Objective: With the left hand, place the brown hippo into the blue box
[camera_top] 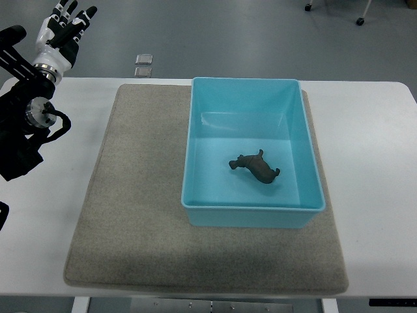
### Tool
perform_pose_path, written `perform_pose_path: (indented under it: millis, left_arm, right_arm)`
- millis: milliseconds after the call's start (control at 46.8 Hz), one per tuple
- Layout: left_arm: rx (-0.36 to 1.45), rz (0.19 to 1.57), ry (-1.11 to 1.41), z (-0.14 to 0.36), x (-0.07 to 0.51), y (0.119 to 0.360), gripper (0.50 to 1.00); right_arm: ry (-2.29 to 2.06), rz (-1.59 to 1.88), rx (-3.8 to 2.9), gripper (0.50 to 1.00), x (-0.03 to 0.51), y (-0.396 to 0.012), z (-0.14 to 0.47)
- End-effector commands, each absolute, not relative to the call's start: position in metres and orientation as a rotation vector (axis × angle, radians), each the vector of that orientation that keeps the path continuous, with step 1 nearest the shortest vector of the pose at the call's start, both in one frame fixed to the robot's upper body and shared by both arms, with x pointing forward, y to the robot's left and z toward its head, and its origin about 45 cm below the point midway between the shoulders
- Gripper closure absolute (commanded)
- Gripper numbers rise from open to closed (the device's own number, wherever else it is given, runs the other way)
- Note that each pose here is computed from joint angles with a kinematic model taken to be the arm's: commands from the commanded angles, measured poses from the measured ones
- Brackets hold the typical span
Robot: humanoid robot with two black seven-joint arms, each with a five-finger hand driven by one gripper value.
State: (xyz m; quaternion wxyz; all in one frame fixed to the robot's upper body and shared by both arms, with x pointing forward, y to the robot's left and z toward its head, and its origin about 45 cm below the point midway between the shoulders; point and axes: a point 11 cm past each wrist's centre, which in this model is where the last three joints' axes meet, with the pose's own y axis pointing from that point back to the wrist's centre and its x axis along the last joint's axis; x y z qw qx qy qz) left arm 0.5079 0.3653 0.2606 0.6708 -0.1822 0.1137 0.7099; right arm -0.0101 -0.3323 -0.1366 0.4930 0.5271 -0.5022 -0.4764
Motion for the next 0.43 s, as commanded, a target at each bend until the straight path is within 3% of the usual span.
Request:
perform_pose_path:
  millis: [0, 406]
  left_arm:
    - [-0.404, 1.594, 0.289, 0.253, 0.506, 0.362, 0.504]
    - [-0.37, 1.633, 0.343, 0.245, 0.504, 0.367, 0.504]
  right_arm:
    - [-1.218, -1.156, 1.278, 0.564, -0.01, -0.332, -0.137]
    - [-1.195, -1.185, 1.308, 0.564, -0.011, -0.322, -0.137]
